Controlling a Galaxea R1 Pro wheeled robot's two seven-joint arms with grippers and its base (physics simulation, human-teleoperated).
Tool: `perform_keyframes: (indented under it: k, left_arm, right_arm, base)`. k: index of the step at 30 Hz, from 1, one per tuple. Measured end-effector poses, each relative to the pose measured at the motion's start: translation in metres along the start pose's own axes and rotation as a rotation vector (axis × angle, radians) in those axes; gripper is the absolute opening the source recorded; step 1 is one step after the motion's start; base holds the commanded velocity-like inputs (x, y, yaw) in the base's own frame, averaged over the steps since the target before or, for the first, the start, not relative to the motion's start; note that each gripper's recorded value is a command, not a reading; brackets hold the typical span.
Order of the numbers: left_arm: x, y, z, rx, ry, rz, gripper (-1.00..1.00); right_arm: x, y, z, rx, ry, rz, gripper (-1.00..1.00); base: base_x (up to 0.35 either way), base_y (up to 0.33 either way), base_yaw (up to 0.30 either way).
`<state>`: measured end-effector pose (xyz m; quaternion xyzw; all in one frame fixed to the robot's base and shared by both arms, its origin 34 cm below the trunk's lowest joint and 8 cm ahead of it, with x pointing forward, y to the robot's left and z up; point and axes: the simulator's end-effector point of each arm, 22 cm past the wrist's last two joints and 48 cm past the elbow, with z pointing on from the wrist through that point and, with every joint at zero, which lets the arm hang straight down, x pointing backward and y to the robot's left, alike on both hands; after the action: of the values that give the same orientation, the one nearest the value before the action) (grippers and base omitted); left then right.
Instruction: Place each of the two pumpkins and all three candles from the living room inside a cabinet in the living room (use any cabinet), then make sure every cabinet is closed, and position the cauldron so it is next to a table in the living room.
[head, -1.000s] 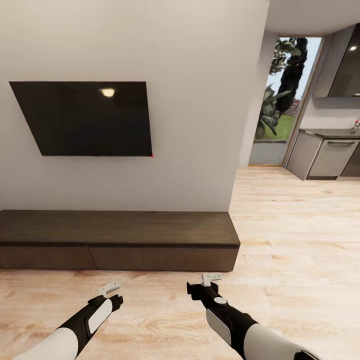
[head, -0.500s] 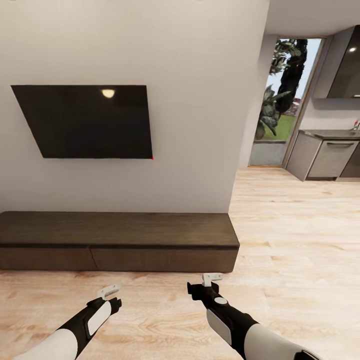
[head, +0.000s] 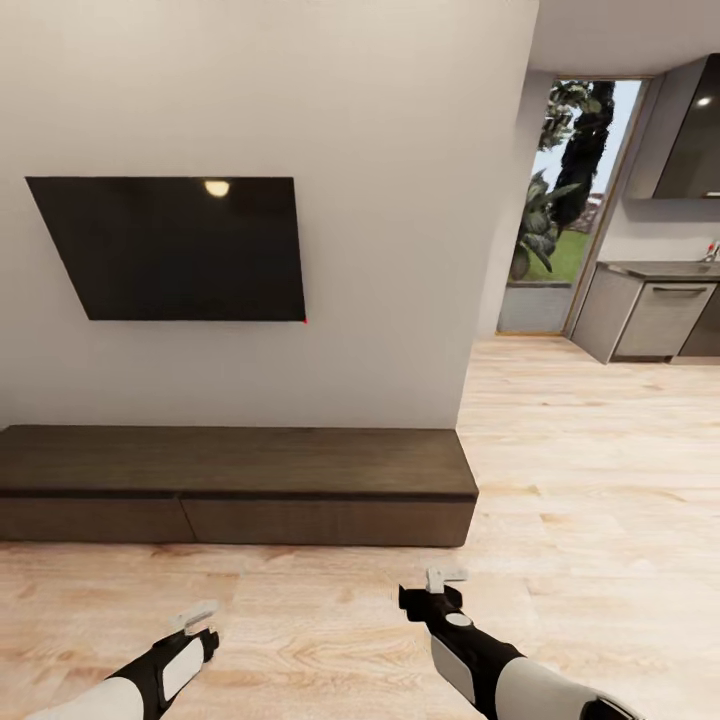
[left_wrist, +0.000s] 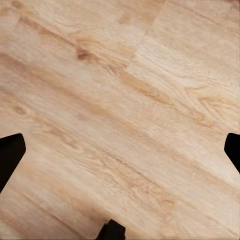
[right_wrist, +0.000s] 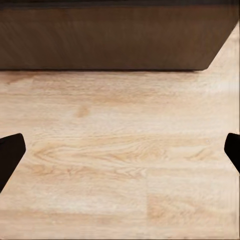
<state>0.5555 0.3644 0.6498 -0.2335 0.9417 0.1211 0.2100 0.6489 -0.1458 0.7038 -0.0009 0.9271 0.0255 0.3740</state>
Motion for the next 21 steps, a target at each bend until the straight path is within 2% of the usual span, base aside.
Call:
perform_keyframes:
  k: [3,6,11,15,21]
  left_arm:
    - [0.023,0.012,0.003,0.023,0.040,0.014,1.00]
    - [0.059,0.027,0.004,0.038,0.094,0.034,1.00]
    - [0.099,0.048,-0.001,0.025,0.147,0.058,1.00]
    - [0.129,0.063,-0.007,0.009,0.185,0.075,1.00]
    - [0.176,0.086,-0.019,-0.012,0.247,0.100,1.00]
  right_arm:
    - [0.011,-0.013,-0.003,0.024,0.023,-0.007,1.00]
    - [0.043,-0.027,-0.011,0.053,0.075,-0.014,1.00]
    - [0.078,-0.036,-0.024,0.071,0.107,-0.016,1.00]
    - [0.121,-0.042,-0.042,0.084,0.164,-0.016,1.00]
    - [0.162,-0.051,-0.063,0.103,0.229,-0.025,1.00]
  base:
    - [0.000,0.000,0.000]
    - [0.000,0.000,0.000]
    - [0.000,0.000,0.000]
    - [0.000,0.000,0.000]
    - [0.000,0.000,0.000]
